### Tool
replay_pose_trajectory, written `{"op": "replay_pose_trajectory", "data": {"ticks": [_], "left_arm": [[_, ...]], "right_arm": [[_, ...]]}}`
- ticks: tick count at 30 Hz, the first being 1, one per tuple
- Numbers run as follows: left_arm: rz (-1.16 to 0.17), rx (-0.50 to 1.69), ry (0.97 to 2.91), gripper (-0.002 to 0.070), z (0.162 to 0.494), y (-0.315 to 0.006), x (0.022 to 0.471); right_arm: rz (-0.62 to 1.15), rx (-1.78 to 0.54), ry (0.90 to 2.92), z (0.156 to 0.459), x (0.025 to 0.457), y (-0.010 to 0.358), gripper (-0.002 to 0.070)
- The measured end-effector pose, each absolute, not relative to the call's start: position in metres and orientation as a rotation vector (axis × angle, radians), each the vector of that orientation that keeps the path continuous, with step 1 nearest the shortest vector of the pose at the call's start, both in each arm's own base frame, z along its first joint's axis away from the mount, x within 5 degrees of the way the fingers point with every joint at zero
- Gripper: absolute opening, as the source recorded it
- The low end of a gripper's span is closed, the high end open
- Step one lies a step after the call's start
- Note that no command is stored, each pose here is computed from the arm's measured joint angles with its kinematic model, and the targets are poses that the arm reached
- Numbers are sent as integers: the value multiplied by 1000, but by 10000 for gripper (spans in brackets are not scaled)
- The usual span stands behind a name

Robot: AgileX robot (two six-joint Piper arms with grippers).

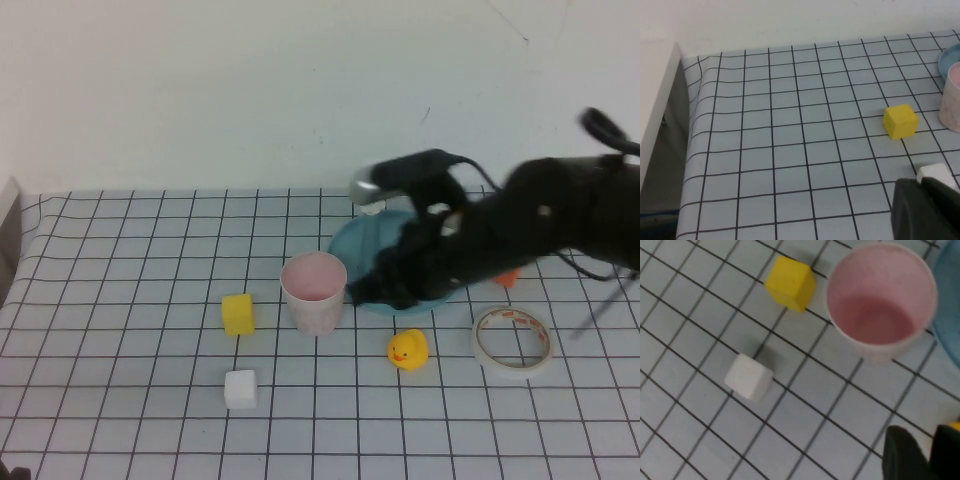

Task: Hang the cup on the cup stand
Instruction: Pick up the cup from the table

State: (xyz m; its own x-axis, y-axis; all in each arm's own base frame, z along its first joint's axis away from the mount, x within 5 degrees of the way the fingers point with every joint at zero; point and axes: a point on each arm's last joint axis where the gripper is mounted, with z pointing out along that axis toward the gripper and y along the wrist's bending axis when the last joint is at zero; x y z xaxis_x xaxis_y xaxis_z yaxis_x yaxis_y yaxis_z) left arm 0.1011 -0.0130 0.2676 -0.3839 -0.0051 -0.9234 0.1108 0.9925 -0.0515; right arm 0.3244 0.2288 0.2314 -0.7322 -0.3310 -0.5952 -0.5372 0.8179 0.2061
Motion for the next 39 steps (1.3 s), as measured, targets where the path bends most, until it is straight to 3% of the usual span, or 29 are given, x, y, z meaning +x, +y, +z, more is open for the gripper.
{"op": "replay_pose_trajectory", "data": {"ticks": [7, 10, 19, 39], "left_arm": [[-131, 70, 1960, -3, 268, -13, 101], [-133, 68, 1960, -3, 268, -13, 101], [-136, 64, 1961, -3, 268, -13, 101], [-137, 64, 1976, -3, 266, -13, 101]], "right_arm": [[499, -660, 2465, 224, 355, 269, 305], [466, -615, 2502, 220, 370, 276, 349], [380, -532, 2558, 200, 397, 287, 367], [308, -518, 2632, 149, 407, 291, 349]]}}
